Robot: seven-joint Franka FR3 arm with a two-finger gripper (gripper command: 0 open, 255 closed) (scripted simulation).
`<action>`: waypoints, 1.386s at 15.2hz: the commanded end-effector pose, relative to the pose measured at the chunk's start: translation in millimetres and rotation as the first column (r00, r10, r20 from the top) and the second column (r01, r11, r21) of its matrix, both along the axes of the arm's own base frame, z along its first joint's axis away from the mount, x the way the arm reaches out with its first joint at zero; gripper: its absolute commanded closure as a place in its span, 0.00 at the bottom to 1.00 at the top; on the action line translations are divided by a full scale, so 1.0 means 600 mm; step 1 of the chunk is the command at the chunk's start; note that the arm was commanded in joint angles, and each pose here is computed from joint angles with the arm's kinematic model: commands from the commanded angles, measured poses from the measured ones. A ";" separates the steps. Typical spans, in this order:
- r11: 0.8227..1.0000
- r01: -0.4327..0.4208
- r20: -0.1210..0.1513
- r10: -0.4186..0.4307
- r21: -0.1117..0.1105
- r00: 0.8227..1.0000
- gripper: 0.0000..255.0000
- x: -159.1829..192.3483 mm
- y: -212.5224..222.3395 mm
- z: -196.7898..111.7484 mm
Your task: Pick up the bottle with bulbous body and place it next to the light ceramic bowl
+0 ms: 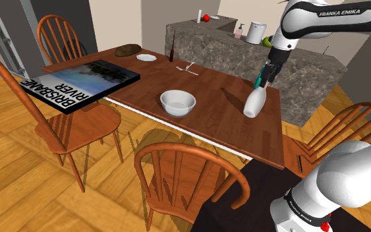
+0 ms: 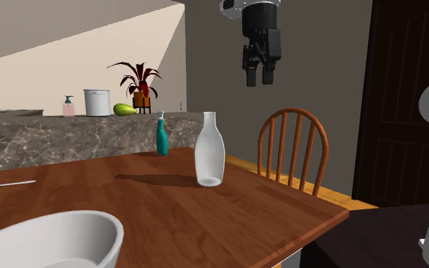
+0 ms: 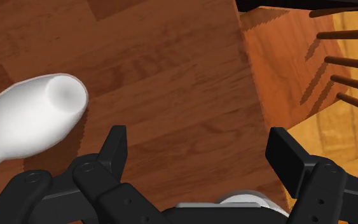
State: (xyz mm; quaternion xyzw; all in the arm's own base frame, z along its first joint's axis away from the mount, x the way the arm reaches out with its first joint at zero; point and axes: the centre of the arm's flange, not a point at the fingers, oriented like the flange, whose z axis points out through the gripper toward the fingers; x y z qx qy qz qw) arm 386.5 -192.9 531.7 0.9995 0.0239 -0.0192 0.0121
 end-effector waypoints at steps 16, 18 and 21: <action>0.999 -0.039 -0.028 0.040 0.016 0.999 0.00 0.158 -0.329 -0.095; 0.999 -0.043 -0.032 0.044 0.018 0.999 0.00 0.177 -0.368 -0.107; 0.999 -0.045 -0.033 0.046 0.019 0.998 0.00 0.184 -0.384 -0.130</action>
